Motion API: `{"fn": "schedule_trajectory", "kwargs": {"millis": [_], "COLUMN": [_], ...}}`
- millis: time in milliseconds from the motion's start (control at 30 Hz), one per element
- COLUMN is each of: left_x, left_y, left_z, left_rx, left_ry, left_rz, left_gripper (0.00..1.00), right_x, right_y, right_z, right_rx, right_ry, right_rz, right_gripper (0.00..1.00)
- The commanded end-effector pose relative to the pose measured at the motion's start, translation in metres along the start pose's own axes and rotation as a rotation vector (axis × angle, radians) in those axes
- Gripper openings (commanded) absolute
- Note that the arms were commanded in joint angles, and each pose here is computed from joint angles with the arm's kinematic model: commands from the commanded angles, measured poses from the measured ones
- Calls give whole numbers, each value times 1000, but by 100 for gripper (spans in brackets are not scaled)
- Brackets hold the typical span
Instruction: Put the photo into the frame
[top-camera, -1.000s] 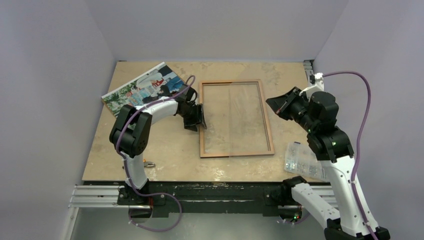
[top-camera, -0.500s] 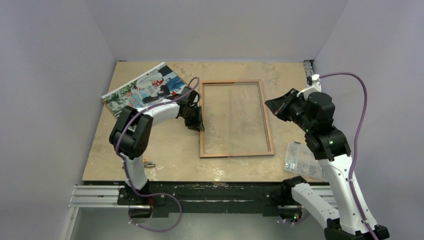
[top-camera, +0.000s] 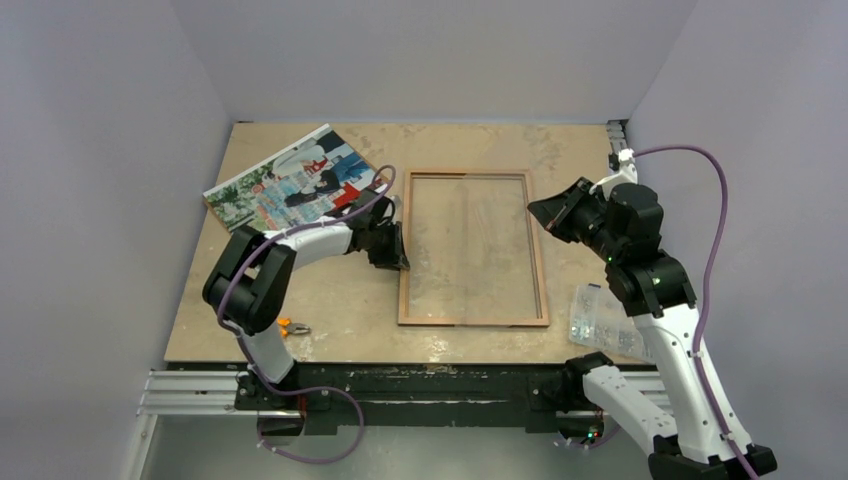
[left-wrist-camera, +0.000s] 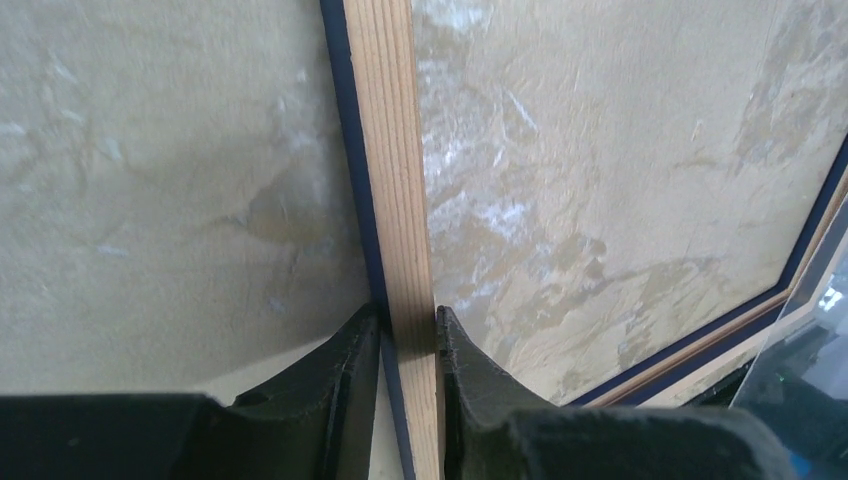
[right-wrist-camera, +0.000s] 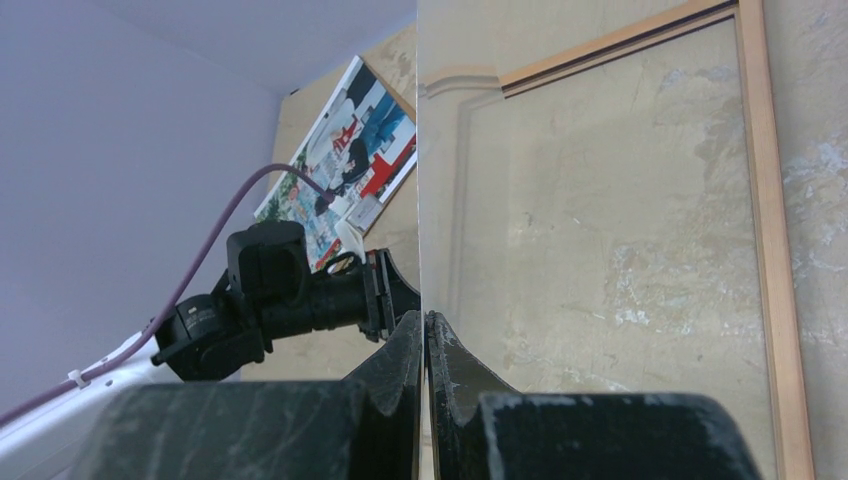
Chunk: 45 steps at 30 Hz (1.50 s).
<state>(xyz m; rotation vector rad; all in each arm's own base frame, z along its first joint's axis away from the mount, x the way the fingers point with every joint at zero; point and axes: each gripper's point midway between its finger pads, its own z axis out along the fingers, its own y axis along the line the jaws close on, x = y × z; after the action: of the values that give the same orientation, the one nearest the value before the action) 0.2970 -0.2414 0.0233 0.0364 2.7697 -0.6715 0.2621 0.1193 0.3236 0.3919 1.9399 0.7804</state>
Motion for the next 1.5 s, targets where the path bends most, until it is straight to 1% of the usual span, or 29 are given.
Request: {"fn": "schedule_trajectory", "kwargs": {"millis": [0,167,233,267,400,467,533,733,867,1133,1300,1367,1467], "left_x": [72,79,78,77,69,64,60,47,45,56,62,64,65], "left_y": [32,31,29,26,9,-2,-9,-18,-15,-6,-7,-7,-2], "left_z": [2,-11,-16,-18,-30,-39,-50,-78,-88,-71,-54,-51,-48], "left_rx": [-99,-87,-73,-61,18,62,89,124,139,175,212,222,196], "left_ry": [184,150,131,120,72,45,19,-69,-102,-53,-21,-7,-9], "left_rz": [-57,-83,-87,-88,-95,-93,-88,-70,-73,-95,-112,-114,-119], "left_gripper": [5,6,7,14,49,59,63,62,56,42,30,27,25], "right_x": [-11,-8,-7,-7,-4,-4,-5,-7,-6,13,17,18,17], "right_y": [11,10,10,10,13,16,18,23,21,14,13,12,13], "right_z": [3,6,7,8,11,11,11,12,17,31,35,36,36], "right_rx": [-47,-48,-51,-54,-83,-97,-108,-145,-153,-220,-271,-269,-268], "right_ry": [-49,-35,-30,-29,-22,-20,-24,-45,-60,-57,-89,-85,-88], "right_rz": [3,-3,-4,-4,0,-1,-4,-7,31,134,158,157,156], "right_gripper": [0,0,0,0,0,0,0,0,0,0,0,0,0]}}
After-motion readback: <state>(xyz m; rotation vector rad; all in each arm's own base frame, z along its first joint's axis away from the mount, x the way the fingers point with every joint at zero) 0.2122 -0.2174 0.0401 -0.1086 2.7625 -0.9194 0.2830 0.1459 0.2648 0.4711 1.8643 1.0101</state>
